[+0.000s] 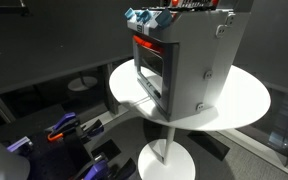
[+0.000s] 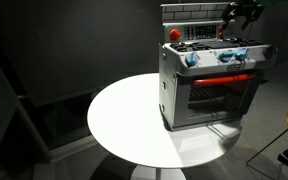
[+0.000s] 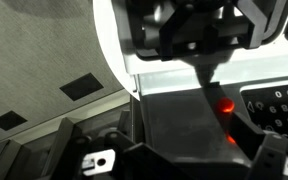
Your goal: Press the top orange button on the microwave oven controlling panel of the stove
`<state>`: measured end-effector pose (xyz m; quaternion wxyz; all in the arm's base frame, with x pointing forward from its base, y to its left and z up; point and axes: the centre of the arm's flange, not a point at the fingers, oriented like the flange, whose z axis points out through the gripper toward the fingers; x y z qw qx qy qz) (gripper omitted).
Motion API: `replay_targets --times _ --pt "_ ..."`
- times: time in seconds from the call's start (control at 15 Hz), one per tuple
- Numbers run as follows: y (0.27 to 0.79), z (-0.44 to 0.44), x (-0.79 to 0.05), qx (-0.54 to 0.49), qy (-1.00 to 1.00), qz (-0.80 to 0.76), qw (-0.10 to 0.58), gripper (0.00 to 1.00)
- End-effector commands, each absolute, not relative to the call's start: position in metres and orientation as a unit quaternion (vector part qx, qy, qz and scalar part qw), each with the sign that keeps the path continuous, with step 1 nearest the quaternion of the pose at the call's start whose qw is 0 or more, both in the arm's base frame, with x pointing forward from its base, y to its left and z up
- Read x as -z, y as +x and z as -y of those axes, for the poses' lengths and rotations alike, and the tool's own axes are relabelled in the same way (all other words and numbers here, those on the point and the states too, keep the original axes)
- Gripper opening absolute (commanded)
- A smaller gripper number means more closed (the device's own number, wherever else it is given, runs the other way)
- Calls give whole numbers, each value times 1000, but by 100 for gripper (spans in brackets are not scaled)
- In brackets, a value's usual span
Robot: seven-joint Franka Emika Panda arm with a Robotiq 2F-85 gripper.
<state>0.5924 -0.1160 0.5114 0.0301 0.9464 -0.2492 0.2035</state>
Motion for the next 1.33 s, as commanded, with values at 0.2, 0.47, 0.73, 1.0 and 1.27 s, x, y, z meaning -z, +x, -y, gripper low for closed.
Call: replay_targets --times 0.2,0.47,0.73,1.0,1.27 --pt "616 116 -512 -208 944 254 37 100" --pt "612 116 -514 -202 945 255 34 100" --pt "592 117 -527 -174 949 262 23 100" --pt "565 120 -541 -110 955 274 24 100" --pt "540 121 -558 -49 958 282 30 100"
